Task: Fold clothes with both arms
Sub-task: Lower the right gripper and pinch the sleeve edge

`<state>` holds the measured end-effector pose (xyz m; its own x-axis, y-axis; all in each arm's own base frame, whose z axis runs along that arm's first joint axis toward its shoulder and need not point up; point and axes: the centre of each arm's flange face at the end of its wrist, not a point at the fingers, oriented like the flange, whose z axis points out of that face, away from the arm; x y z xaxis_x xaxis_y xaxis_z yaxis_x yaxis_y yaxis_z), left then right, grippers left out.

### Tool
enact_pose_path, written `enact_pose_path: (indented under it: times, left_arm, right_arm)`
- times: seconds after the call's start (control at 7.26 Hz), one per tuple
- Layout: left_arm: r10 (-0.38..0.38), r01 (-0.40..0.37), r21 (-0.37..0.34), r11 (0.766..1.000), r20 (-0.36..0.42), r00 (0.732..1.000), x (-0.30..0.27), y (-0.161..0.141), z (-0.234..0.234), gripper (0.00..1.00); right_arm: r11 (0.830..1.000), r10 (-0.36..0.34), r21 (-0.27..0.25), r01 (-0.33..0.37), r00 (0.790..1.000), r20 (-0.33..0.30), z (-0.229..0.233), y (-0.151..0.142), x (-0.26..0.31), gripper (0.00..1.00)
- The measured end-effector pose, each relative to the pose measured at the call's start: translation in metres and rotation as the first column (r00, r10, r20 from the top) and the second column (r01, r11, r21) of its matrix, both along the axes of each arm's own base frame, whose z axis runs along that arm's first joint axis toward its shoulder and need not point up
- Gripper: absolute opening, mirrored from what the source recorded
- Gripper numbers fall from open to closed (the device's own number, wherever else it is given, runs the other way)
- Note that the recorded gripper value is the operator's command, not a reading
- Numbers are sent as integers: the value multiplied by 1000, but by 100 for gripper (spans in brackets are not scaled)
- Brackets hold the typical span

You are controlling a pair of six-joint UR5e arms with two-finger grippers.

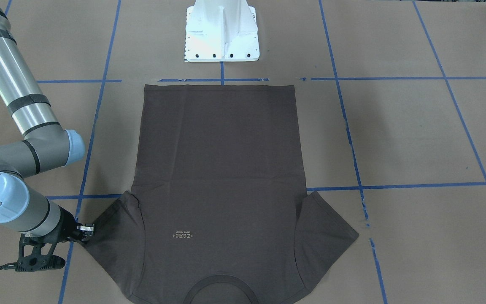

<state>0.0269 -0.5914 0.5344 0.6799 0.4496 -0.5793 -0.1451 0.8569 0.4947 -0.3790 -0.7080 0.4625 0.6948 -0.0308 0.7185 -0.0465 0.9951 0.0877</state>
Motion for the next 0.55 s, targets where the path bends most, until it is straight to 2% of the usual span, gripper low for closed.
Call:
enact_pose_path:
  times: [0.14,0.55]
  left_arm:
    - [0,0,0,1000,0,1000,0,0,0,100]
    - [-1,1,3,1000,0,1000,0,-1,-1,100]
  right_arm:
    - [1000,0,-1,0,1000,-1,0,0,0,99]
    - [1000,0,-5,0,1000,-3,2,0,0,100]
